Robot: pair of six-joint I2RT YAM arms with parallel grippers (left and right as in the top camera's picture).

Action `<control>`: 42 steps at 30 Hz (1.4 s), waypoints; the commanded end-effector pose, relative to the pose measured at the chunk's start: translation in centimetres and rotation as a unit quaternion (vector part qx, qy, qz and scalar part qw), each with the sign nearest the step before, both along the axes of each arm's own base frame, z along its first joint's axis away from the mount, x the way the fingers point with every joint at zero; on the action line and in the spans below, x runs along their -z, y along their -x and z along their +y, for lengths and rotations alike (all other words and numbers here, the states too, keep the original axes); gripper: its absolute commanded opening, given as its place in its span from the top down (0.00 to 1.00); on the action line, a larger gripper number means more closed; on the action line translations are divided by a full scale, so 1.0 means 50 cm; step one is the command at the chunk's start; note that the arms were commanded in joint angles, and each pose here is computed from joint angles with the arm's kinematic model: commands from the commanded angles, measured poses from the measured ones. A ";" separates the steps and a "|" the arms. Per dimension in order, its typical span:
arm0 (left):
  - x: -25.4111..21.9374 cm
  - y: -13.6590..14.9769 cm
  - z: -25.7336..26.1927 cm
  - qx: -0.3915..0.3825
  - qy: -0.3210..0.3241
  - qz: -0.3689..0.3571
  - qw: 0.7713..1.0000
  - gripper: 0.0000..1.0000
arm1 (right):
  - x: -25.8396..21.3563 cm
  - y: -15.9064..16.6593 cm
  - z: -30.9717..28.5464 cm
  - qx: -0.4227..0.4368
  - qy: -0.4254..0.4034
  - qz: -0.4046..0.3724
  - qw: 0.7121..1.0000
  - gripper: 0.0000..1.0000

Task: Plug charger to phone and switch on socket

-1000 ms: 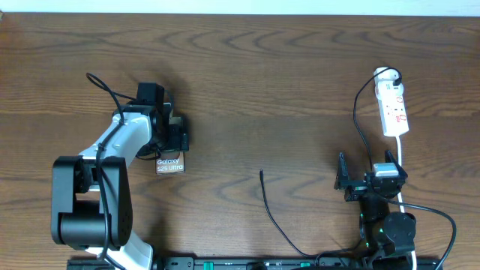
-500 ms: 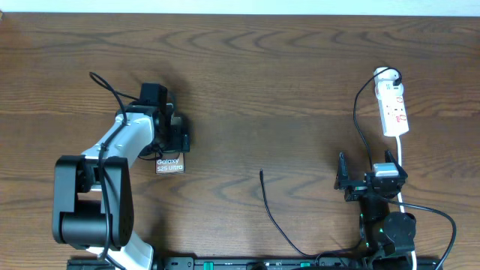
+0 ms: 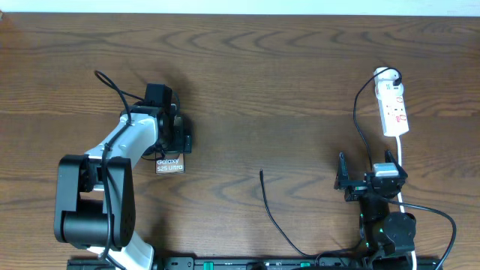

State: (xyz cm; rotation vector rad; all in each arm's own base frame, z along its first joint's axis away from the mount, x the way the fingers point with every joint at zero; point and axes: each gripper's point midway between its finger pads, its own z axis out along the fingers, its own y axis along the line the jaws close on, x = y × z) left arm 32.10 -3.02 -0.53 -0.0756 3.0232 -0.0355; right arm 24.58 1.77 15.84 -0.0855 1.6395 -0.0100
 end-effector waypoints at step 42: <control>0.066 0.086 -0.047 -0.024 0.061 0.090 0.994 0.36 | 0.001 0.000 -0.006 0.007 0.004 -0.001 1.000 0.01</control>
